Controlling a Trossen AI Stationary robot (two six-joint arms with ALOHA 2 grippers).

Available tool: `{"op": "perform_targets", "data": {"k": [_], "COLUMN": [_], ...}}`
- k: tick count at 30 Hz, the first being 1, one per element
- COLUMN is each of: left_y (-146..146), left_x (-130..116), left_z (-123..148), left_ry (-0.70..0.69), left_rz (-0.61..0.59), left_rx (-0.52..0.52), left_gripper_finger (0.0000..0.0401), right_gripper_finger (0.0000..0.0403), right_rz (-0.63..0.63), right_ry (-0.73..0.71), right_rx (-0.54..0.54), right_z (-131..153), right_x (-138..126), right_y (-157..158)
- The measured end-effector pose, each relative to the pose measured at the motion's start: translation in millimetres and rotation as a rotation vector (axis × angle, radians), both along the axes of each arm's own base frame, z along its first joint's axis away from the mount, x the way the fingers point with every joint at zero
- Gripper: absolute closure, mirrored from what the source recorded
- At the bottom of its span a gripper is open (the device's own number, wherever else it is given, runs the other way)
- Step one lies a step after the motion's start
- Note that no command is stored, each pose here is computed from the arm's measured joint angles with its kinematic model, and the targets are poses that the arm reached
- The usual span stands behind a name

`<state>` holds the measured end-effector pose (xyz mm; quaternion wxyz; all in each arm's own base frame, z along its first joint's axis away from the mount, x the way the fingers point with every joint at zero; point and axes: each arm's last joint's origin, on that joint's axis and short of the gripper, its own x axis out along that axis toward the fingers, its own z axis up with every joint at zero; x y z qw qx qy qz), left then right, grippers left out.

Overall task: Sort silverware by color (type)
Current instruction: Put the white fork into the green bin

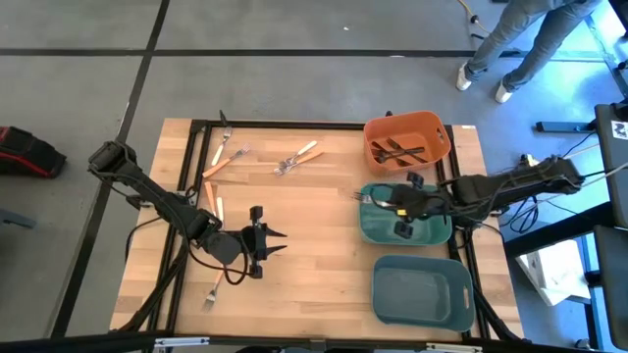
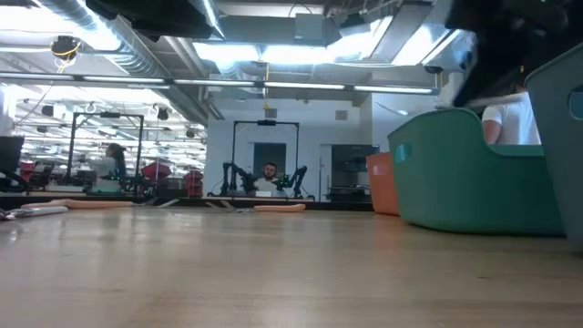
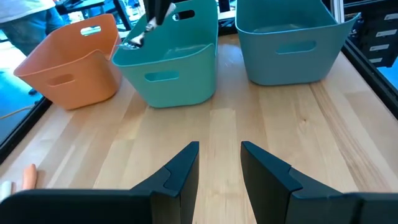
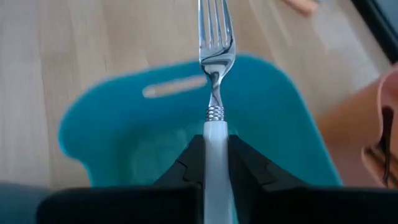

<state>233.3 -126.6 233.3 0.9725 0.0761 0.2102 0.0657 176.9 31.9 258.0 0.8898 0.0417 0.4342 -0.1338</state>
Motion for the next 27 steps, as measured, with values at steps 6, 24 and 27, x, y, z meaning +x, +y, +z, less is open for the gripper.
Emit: {"op": "perform_targets", "data": {"k": [6, 24, 27], "left_y": [0.0, 1.1, 1.1], "left_x": [0.0, 0.6, 0.6], "left_z": [0.0, 0.0, 0.0], "left_ry": [0.000, -0.004, -0.004], "left_rz": [0.000, 0.014, 0.014], "left_rx": [0.000, -0.019, -0.019], "left_gripper_finger": [0.0287, 0.0287, 0.0287], "right_gripper_finger": [0.0368, 0.0307, 0.0260], "right_rz": [0.001, -0.096, -0.082], "right_ry": [0.067, 0.097, 0.113], "right_rx": [0.072, 0.080, 0.086], "right_z": [-33.2, -63.1, -56.7], "right_x": [-17.1, -18.6, -18.3], "right_y": [-2.5, -3.8, -3.3]}}
